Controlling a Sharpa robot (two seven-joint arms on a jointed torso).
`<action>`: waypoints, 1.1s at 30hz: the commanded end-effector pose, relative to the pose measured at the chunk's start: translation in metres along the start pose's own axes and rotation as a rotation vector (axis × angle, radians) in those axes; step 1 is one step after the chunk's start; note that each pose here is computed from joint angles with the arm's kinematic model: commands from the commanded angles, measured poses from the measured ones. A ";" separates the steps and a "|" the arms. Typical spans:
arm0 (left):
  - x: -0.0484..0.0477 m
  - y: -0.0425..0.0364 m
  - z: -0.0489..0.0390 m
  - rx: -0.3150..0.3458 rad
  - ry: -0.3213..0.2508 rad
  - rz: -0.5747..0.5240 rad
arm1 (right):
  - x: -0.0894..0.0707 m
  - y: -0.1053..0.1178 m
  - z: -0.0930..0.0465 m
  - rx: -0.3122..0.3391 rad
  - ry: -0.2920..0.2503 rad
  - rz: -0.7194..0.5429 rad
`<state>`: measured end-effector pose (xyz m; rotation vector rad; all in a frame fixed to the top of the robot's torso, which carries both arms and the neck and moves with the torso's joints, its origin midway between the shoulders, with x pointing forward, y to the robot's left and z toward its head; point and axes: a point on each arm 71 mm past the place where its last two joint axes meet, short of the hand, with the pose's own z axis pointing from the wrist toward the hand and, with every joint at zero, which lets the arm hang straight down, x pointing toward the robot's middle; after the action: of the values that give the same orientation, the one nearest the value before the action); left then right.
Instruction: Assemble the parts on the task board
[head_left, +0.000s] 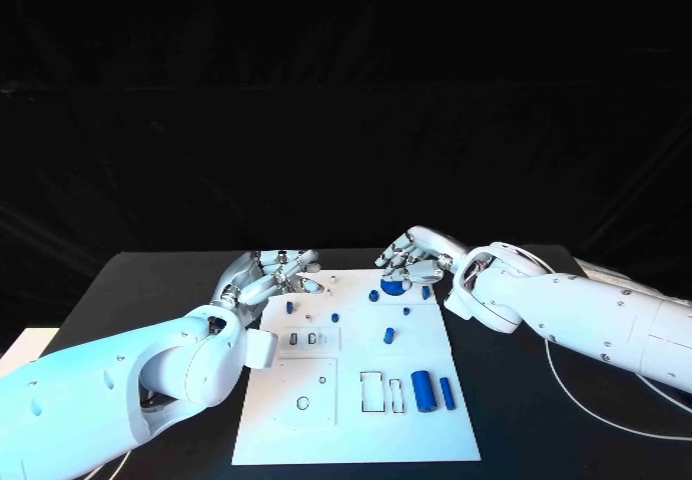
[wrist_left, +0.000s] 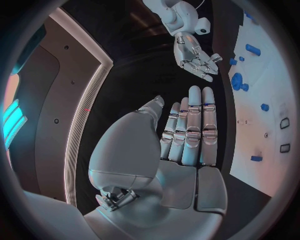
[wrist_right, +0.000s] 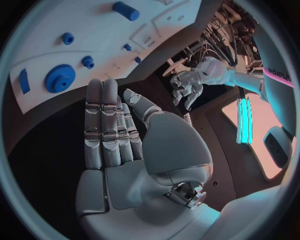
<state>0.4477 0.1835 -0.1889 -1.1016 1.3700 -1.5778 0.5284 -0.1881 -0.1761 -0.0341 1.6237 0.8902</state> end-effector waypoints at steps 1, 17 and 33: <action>0.0083 -0.0034 -0.0022 -0.016 0.034 -0.045 | 0.001 0.000 0.004 0.065 0.084 -0.305; 0.0137 -0.0126 -0.0066 -0.019 0.044 -0.071 | -0.006 0.020 0.017 0.050 0.106 -0.544; 0.0130 -0.0142 -0.0069 -0.018 0.043 -0.073 | 0.003 0.027 0.026 0.042 0.171 -0.565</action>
<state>0.4375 0.1774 -0.1754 -1.1500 1.3856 -1.6266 0.5363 -0.1531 -0.1617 -0.4959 1.6401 0.4559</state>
